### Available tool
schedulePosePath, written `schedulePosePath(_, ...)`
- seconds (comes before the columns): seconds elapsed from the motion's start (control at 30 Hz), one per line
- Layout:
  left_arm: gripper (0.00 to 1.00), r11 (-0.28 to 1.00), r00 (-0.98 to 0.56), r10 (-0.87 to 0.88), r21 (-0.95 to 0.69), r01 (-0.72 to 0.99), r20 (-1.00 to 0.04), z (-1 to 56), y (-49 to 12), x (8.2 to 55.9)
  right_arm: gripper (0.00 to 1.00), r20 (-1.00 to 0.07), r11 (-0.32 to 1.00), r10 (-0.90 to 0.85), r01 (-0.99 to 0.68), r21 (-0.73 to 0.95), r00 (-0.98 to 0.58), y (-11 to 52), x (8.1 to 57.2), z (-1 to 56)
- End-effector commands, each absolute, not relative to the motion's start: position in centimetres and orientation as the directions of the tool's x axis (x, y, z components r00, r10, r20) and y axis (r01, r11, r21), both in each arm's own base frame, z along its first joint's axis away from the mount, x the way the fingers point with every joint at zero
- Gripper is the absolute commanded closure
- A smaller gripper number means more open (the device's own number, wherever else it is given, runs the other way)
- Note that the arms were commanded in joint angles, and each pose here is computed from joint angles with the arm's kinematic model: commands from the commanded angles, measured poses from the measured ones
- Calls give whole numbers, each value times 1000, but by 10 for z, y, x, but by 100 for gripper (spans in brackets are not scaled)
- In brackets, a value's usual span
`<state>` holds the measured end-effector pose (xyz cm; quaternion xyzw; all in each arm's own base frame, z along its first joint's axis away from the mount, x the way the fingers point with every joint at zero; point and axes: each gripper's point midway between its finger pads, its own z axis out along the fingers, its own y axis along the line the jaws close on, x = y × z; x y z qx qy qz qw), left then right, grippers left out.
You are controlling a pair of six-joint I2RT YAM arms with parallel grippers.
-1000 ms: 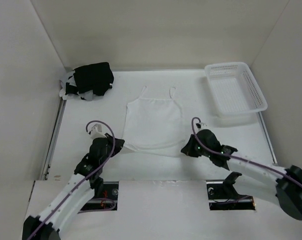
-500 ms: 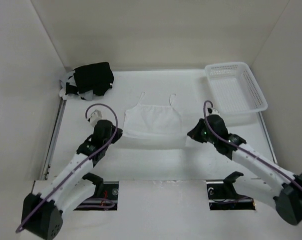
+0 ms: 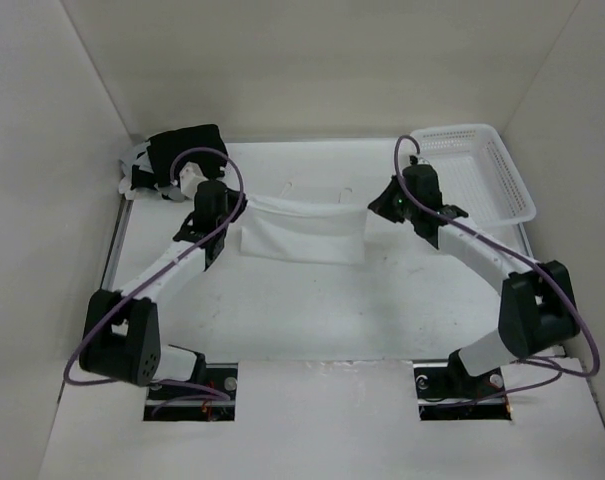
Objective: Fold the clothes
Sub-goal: Fold the tank top
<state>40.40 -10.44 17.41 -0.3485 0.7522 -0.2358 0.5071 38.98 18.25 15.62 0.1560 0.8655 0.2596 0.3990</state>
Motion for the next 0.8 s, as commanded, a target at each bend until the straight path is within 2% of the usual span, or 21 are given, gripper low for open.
schedulePosePath(0.0,95,633,-168,-774,-742,-223,-610,203,-107,447,100,-640,792,494,1,610,-588,187,431,181)
schedulePosePath(0.37,92,647,-206,-760,-694,-316,-616,144,-108,554,98,-611,796,518,77,600,-599,182,537,141)
schedulePosePath(0.4,90,646,-206,-761,-692,-322,-615,140,-107,558,97,-607,797,521,88,597,-600,181,541,138)
schedulePosePath(0.47,75,650,-206,-757,-683,-333,-620,133,-103,567,85,-613,808,511,95,581,-602,183,547,134)
schedulePosePath(0.5,61,645,-209,-761,-684,-340,-614,130,-99,567,77,-619,814,510,100,573,-598,181,548,135)
schedulePosePath(0.57,49,643,-207,-763,-683,-347,-613,134,-93,558,65,-644,824,508,106,556,-572,176,543,143)
schedulePosePath(0.6,46,645,-206,-761,-682,-345,-615,138,-91,549,62,-656,832,501,104,545,-565,176,539,146)
schedulePosePath(0.67,46,657,-206,-750,-673,-339,-628,142,-89,527,57,-683,850,483,107,516,-548,177,521,152)
schedulePosePath(0.73,51,683,-226,-727,-650,-334,-648,135,-94,497,55,-708,866,464,104,489,-532,179,496,150)
schedulePosePath(0.77,54,693,-240,-717,-637,-337,-654,127,-97,483,61,-716,868,465,109,484,-520,178,482,147)
